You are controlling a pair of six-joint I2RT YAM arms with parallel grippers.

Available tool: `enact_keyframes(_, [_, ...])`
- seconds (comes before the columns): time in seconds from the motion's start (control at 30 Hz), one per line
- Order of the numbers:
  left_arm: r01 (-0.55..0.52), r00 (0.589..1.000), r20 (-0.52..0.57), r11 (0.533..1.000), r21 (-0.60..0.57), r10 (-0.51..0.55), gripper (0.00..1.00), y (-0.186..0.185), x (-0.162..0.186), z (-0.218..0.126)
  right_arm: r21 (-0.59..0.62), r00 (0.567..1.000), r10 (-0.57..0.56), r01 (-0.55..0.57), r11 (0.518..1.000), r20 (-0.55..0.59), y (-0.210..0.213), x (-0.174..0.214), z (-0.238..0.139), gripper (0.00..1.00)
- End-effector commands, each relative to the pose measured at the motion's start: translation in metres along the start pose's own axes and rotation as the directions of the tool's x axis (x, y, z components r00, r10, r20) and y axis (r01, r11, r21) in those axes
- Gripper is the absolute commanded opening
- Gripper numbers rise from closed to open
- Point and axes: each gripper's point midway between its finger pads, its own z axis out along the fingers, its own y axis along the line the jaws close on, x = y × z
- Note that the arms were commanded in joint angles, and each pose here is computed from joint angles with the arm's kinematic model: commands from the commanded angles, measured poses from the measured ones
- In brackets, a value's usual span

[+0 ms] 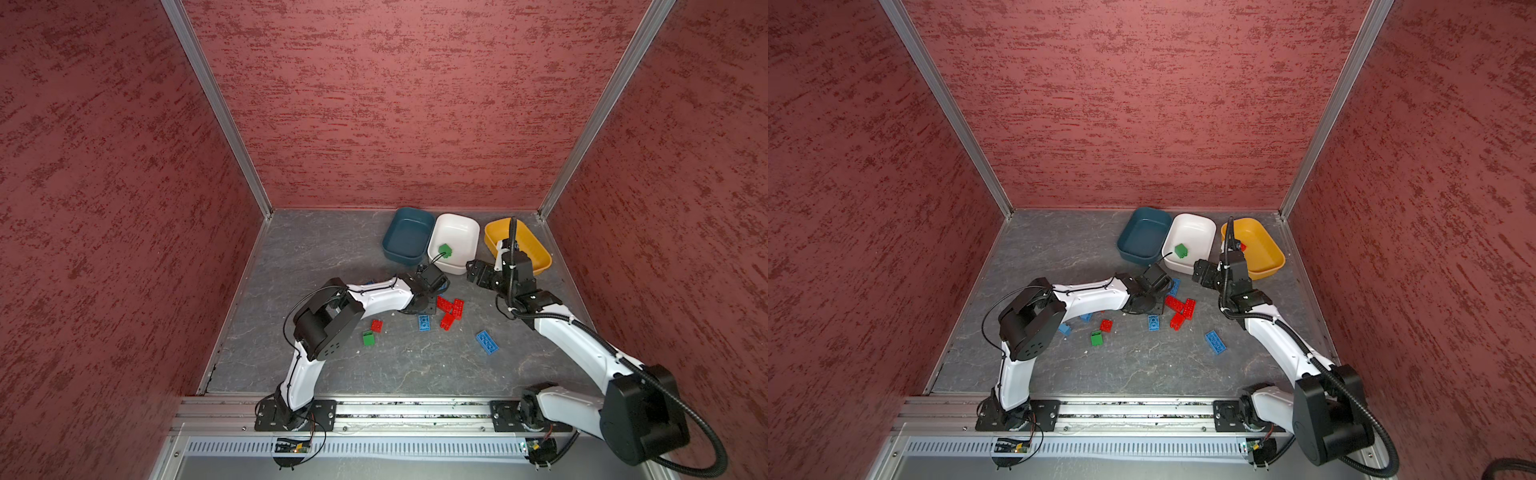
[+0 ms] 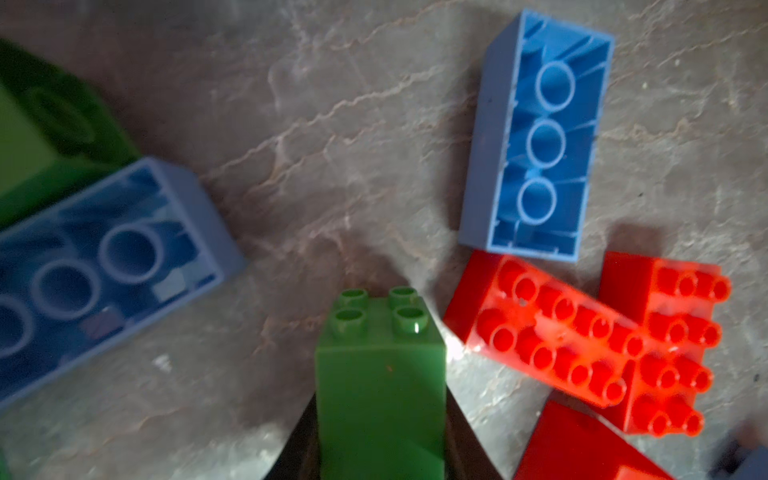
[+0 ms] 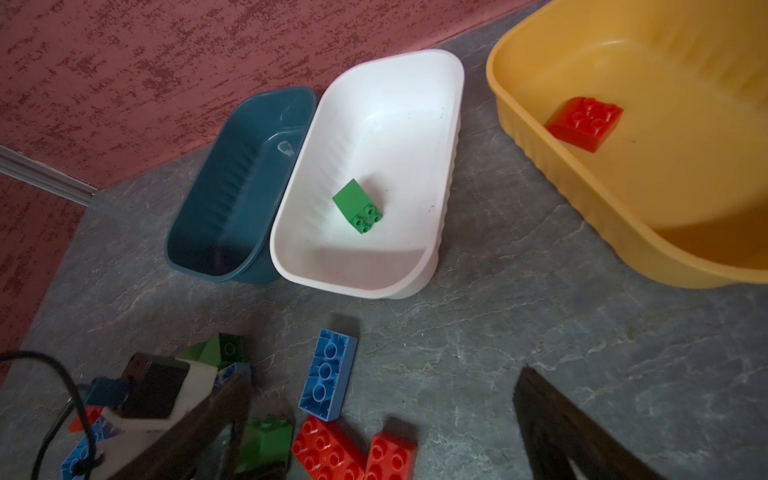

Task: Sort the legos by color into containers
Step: 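Grasp another tall green brick with the left gripper while the right withdraws, then drop the green brick into the white bin with the left gripper while the right moves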

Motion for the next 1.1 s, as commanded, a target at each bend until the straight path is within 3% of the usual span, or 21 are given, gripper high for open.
enact_keyframes(0.0, [0.003,0.989,0.145,0.998,0.056,-0.012,0.0,-0.014,-0.03,-0.031,0.024,0.999,0.024,-0.025,0.999,0.034,-0.008,-0.001,0.001,0.99])
enact_keyframes(0.23, [-0.091,0.968,0.245,0.983,0.156,0.051,0.0,-0.053,-0.068,-0.05,0.008,0.996,0.066,-0.066,0.998,0.053,-0.01,0.004,-0.001,0.99])
enact_keyframes(0.37, [-0.128,0.958,0.278,0.975,0.179,0.075,0.0,-0.07,-0.096,-0.048,0.058,0.991,0.11,-0.115,0.992,0.082,-0.021,0.003,-0.005,0.99])
enact_keyframes(0.6, [-0.134,0.963,0.262,0.957,0.256,0.065,0.0,-0.088,-0.143,-0.022,0.113,0.986,0.128,-0.14,0.984,0.111,-0.037,0.009,-0.02,0.99])
enact_keyframes(0.77, [-0.128,0.969,0.237,0.961,0.246,0.069,0.02,-0.088,-0.166,0.011,0.116,0.983,0.121,-0.137,0.984,0.139,-0.041,0.01,-0.034,0.99])
enact_keyframes(0.93, [-0.131,0.972,0.22,0.965,0.227,0.08,0.15,-0.086,-0.182,0.035,0.111,0.981,0.114,-0.132,0.985,0.154,-0.042,0.01,-0.044,0.99])
enact_keyframes(1.03, [-0.138,0.971,0.223,0.957,0.254,0.081,0.47,-0.089,-0.188,0.033,0.112,0.982,0.117,-0.134,0.985,0.152,-0.044,0.013,-0.046,0.99])
enact_keyframes(1.07, [-0.14,0.972,0.223,0.952,0.273,0.079,0.53,-0.091,-0.189,0.03,0.107,0.981,0.117,-0.134,0.985,0.152,-0.043,0.013,-0.046,0.99])
